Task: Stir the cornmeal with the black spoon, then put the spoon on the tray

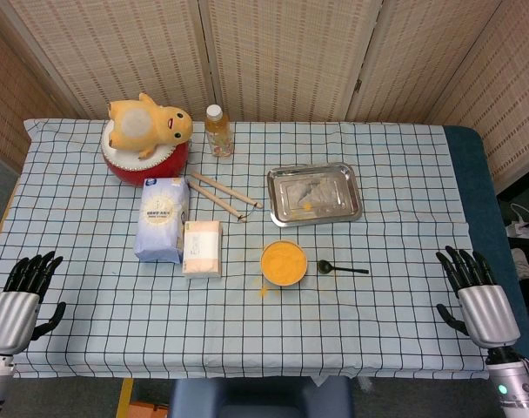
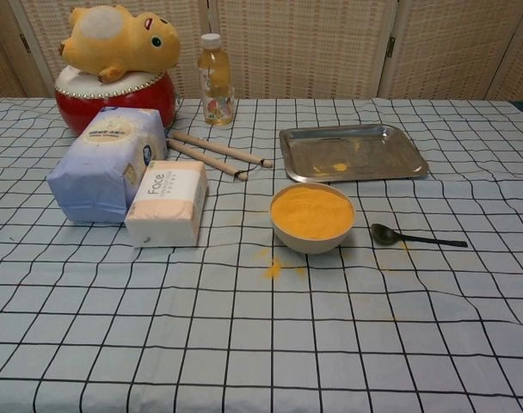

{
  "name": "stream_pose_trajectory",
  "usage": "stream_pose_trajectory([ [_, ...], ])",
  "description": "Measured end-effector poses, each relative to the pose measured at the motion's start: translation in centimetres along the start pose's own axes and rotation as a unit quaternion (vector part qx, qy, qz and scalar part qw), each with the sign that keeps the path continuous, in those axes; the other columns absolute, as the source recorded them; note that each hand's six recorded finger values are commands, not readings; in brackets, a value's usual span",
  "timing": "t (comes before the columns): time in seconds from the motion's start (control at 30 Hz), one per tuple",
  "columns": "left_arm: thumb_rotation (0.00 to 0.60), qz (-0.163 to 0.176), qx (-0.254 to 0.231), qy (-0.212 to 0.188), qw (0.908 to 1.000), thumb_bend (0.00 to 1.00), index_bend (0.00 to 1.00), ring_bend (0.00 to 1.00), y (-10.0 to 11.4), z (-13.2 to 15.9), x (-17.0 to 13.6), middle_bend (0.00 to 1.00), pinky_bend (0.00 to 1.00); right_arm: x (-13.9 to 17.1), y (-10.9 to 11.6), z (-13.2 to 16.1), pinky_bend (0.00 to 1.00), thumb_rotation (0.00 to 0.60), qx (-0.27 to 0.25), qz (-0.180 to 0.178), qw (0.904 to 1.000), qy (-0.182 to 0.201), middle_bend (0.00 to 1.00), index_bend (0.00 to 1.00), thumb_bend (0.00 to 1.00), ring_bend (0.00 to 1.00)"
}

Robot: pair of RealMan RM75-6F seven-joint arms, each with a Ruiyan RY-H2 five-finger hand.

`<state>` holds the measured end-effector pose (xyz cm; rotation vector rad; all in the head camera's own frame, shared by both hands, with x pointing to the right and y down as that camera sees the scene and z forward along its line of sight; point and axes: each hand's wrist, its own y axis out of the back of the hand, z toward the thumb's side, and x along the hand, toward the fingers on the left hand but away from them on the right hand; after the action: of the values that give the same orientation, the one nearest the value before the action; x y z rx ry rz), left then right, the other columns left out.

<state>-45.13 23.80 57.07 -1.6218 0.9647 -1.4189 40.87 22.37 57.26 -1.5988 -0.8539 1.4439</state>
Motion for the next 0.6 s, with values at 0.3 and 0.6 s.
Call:
stream_pose_trajectory([
  [0.3,0.6,-0.005,-0.007,-0.005,1.0,0.41,0.0,0.0,-0.2,0.3,0.3,0.0,0.03,-0.6,-0.9,0.6,0.0,0.6,0.0,0.009,0.9999,0.006,0.0,0.0,0.19,0.0],
  [0.6,0.6,-0.02,-0.014,-0.017,0.9995,0.41,0.0,0.0,-0.5,0.6,0.4,0.0,0.03,-5.1,-3.3,5.4,0.0,0.6,0.007,0.053,0.9959,0.074,0.0,0.43,0.2,0.0],
])
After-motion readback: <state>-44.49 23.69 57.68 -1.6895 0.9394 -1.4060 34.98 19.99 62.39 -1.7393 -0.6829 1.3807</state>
